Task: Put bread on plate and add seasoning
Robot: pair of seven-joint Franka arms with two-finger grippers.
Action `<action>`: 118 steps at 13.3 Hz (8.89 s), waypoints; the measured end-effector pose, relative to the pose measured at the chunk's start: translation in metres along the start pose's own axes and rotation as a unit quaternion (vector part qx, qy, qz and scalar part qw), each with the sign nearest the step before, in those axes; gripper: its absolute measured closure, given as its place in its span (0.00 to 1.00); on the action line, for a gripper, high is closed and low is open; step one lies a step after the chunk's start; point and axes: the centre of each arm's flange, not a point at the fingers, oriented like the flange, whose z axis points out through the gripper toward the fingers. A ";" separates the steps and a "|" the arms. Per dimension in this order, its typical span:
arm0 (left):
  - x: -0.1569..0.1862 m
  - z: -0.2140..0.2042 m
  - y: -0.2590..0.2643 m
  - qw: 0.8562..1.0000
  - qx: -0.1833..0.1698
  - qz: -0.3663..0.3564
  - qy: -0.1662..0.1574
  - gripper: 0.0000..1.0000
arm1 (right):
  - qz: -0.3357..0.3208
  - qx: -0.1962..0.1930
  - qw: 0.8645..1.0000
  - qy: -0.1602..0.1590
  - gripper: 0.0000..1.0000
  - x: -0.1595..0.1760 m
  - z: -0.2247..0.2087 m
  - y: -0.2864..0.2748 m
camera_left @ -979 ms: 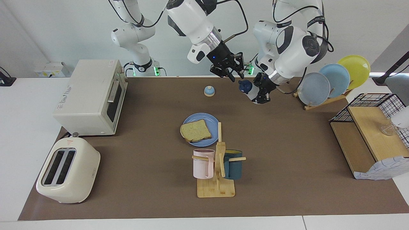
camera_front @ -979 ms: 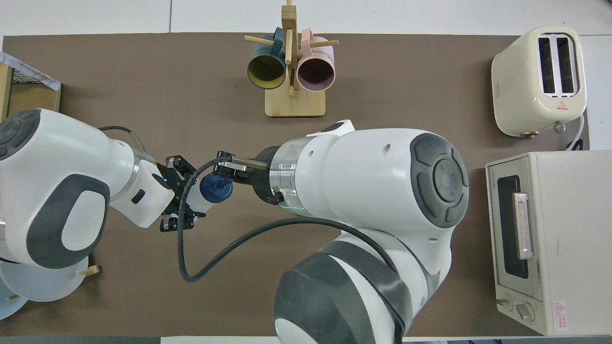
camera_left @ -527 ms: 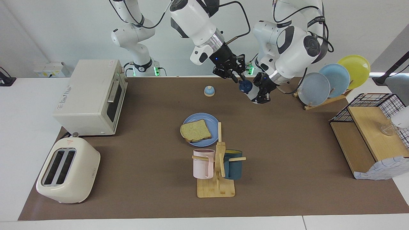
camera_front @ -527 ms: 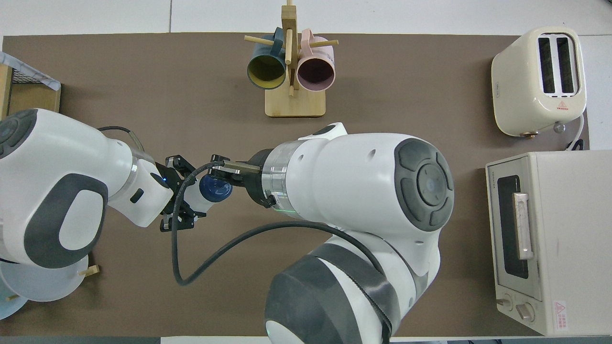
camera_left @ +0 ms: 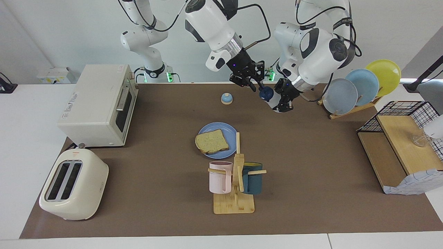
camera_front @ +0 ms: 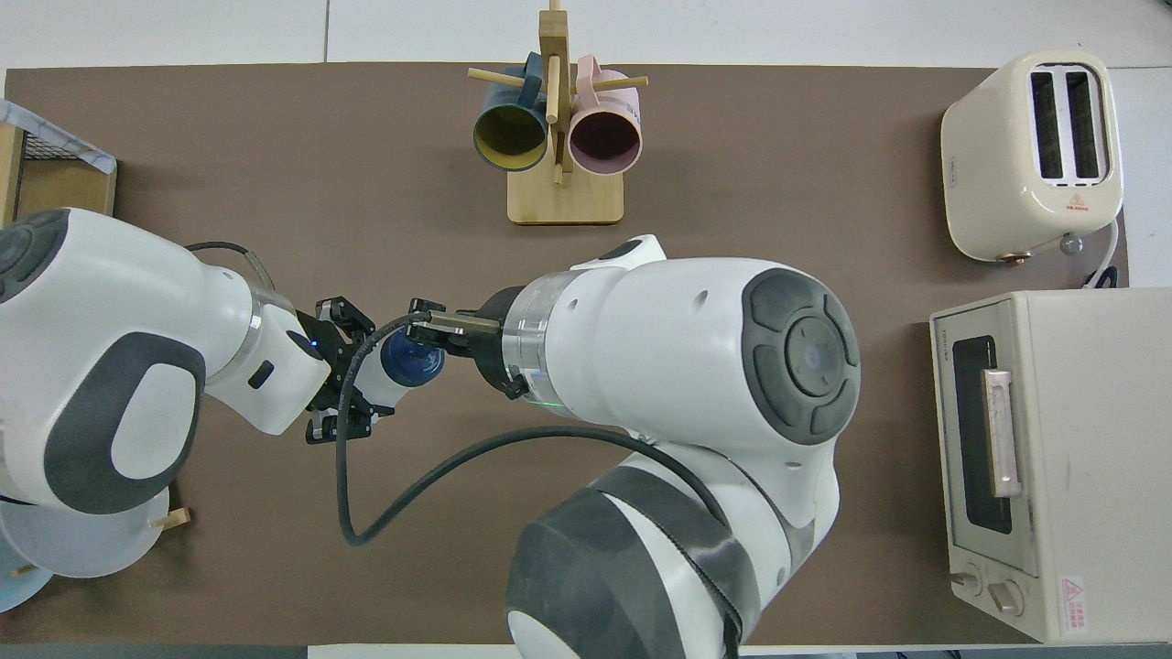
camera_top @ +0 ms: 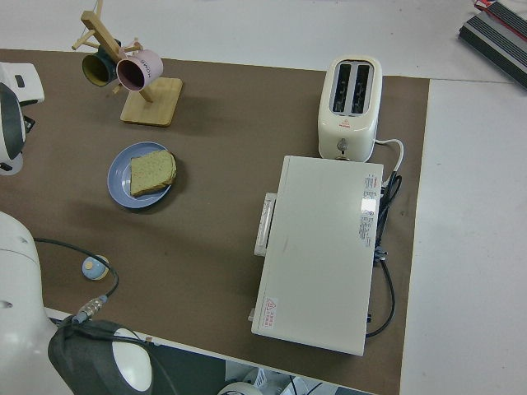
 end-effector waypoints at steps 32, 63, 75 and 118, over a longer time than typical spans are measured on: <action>-0.002 -0.004 -0.002 1.000 0.009 -0.011 0.007 0.50 | 0.029 0.022 0.999 0.008 0.88 -0.001 0.005 -0.003; -0.017 0.016 -0.094 0.837 0.268 -0.434 0.197 0.50 | -0.097 -0.309 0.945 -0.052 0.00 0.109 -0.200 0.251; -0.014 0.087 -0.182 0.739 0.440 -0.426 0.280 0.50 | -0.122 -0.310 0.940 -0.070 0.00 0.131 -0.222 0.288; -0.076 0.111 -0.163 0.750 0.401 -0.451 0.270 0.00 | -0.110 -0.309 0.942 -0.071 0.00 0.129 -0.261 0.294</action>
